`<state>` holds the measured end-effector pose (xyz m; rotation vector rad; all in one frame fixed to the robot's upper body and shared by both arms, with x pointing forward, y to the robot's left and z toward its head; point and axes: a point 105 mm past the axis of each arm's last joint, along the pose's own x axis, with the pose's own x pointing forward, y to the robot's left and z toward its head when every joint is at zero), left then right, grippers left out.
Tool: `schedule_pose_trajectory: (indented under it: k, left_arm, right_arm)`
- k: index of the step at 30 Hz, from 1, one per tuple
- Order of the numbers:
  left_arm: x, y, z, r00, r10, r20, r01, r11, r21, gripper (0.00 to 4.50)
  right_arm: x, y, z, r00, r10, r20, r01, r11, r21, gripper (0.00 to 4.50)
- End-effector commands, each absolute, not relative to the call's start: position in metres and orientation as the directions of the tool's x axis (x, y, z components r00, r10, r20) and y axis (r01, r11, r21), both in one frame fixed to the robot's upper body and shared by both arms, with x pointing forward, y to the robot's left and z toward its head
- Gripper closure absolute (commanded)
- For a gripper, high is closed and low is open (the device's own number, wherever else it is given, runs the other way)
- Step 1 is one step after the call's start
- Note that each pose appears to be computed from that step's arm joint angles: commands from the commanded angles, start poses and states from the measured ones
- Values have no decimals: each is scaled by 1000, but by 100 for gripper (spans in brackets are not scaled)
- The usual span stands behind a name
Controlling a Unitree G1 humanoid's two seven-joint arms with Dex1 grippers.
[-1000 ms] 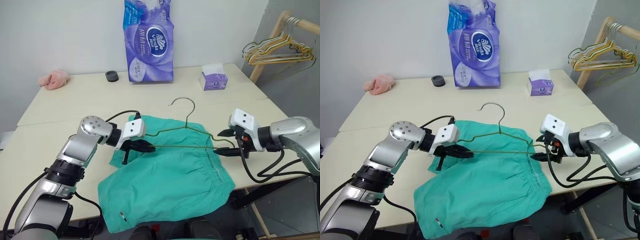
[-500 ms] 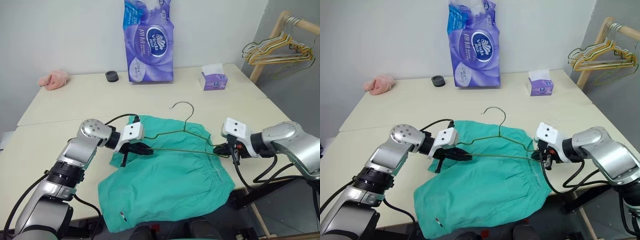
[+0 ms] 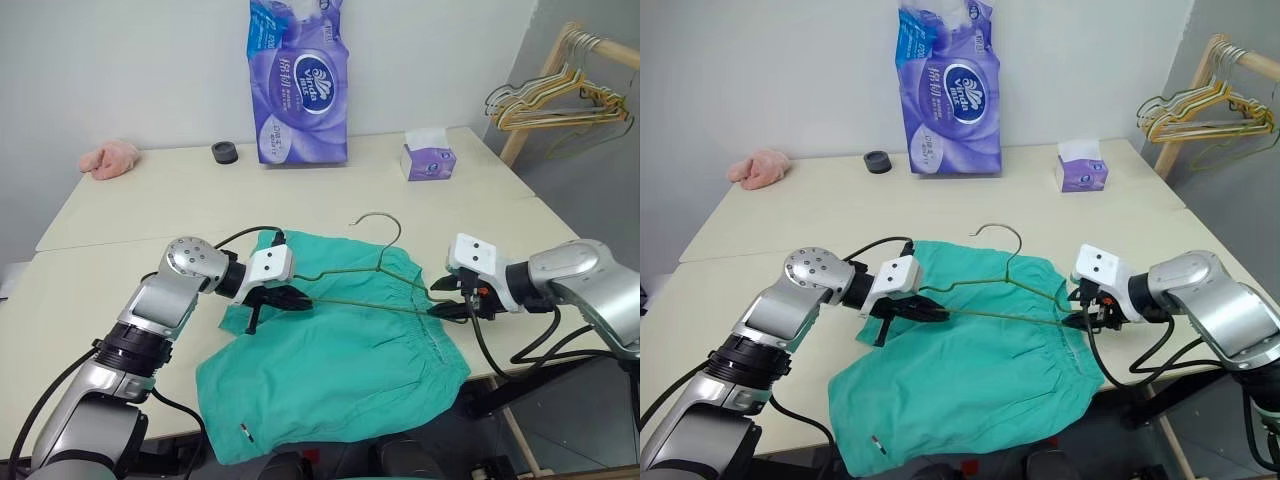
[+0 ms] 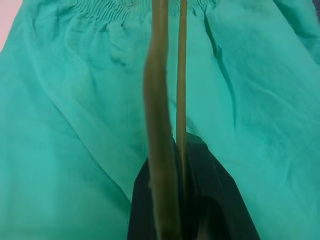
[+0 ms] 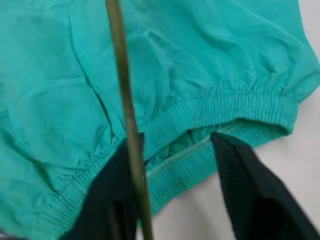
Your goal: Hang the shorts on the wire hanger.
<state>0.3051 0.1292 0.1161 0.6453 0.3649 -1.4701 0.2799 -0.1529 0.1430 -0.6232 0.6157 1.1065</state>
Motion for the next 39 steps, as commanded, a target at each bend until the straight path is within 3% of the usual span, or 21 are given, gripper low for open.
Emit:
schedule_pose_trajectory:
  k: [1,5,16,19,25,27,36,39]
  left_arm:
    - [307,122,132,107,-808,-579,971,-39,235,450]
    - [307,122,133,112,-806,-581,969,-42,244,450]
    - [304,121,131,99,-802,-589,968,-59,243,450]
    - [303,121,130,98,-802,-589,968,-61,244,450]
    - [302,121,127,99,-802,-589,968,-60,244,450]
    - [301,120,127,101,-803,-588,968,-59,246,450]
    - [303,119,126,108,-804,-584,968,-50,248,450]
    - [304,117,129,105,-818,-565,971,-39,236,378]
  right_arm:
    - [270,-153,147,292,614,-733,-949,282,-143,143]
    - [264,-152,145,262,619,-740,-957,264,-118,143]
    - [282,-151,133,326,590,-739,-931,335,-143,143]
    - [283,-150,133,323,590,-740,-931,336,-139,199]
    - [282,-149,133,307,596,-742,-937,325,-127,402]
    - [281,-148,133,303,597,-743,-938,322,-124,448]
    - [277,-144,135,288,612,-737,-943,316,-106,448]
    - [277,-144,134,289,612,-736,-941,321,-103,450]
